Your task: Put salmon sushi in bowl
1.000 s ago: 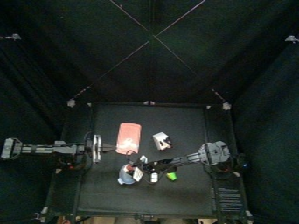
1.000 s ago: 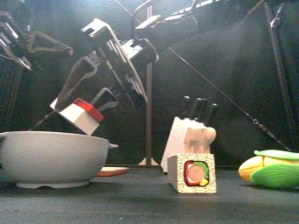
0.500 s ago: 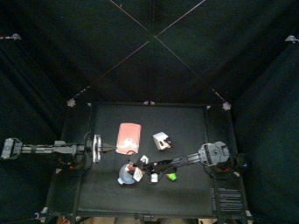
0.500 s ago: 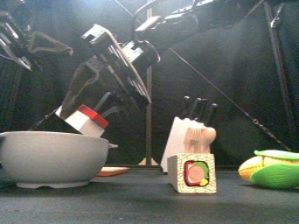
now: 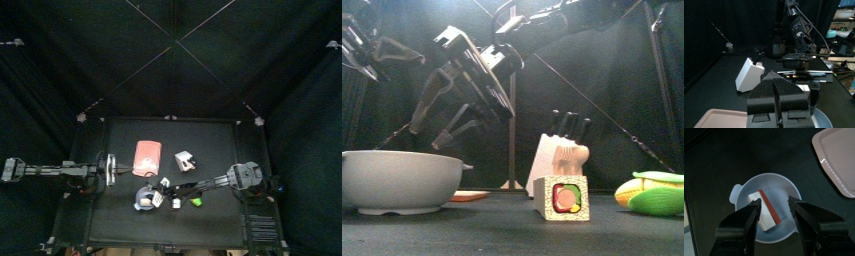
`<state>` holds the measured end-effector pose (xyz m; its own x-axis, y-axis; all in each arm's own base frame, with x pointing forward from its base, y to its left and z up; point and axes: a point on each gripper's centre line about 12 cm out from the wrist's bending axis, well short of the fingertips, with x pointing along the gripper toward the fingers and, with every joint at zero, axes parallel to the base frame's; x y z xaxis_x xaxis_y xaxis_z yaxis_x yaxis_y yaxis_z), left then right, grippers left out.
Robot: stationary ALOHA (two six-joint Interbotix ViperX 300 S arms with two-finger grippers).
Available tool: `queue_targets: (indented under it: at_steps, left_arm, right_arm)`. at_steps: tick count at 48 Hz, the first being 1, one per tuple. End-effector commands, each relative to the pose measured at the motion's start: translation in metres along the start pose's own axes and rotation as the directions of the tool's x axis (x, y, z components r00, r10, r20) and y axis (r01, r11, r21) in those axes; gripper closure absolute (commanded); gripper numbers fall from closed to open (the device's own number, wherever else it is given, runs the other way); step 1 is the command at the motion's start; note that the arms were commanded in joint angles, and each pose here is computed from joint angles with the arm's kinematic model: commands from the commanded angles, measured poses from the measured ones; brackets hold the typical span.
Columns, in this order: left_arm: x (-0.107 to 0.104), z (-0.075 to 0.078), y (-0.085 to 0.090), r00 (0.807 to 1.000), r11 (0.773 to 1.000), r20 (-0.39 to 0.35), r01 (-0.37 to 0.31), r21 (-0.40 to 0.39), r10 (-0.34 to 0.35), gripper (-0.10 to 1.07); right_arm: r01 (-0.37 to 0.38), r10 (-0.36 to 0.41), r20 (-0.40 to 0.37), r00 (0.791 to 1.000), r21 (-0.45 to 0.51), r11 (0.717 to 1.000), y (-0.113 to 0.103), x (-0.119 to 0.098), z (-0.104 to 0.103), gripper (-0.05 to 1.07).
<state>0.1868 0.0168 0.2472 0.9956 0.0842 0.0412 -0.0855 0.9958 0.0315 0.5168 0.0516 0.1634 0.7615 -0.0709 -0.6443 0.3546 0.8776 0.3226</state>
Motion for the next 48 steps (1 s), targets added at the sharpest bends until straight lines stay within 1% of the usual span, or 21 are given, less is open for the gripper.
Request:
queue_targets:
  at_steps: [1, 16, 34, 43, 48]
  left_arm:
    - [0.002, 0.007, 0.001, 1.000, 1.000, 0.023, -0.003, 0.000, 0.003, 0.97]
    - [0.002, 0.006, 0.001, 1.000, 1.000, 0.021, -0.002, 0.000, 0.002, 0.97]
    - [0.002, 0.006, 0.001, 1.000, 1.000, 0.020, -0.004, 0.000, 0.004, 0.97]
    - [0.002, 0.006, 0.001, 1.000, 1.000, 0.020, -0.002, 0.002, 0.002, 0.97]
    - [0.002, 0.006, 0.001, 1.000, 1.000, 0.021, -0.002, 0.002, 0.002, 0.97]
  right_arm:
    - [-0.031, 0.031, 0.041, 0.999, 0.007, 1.000, 0.011, -0.011, 0.017, 0.20]
    - [-0.022, 0.021, 0.048, 0.999, 0.012, 1.000, 0.010, -0.016, 0.021, 0.20]
    - [-0.036, 0.034, 0.062, 0.998, 0.028, 0.999, 0.013, -0.024, 0.028, 0.20]
    - [-0.037, 0.035, 0.062, 0.997, 0.030, 0.999, 0.013, -0.025, 0.028, 0.20]
    - [-0.044, 0.042, 0.061, 0.997, 0.023, 0.999, 0.018, -0.026, 0.026, 0.20]
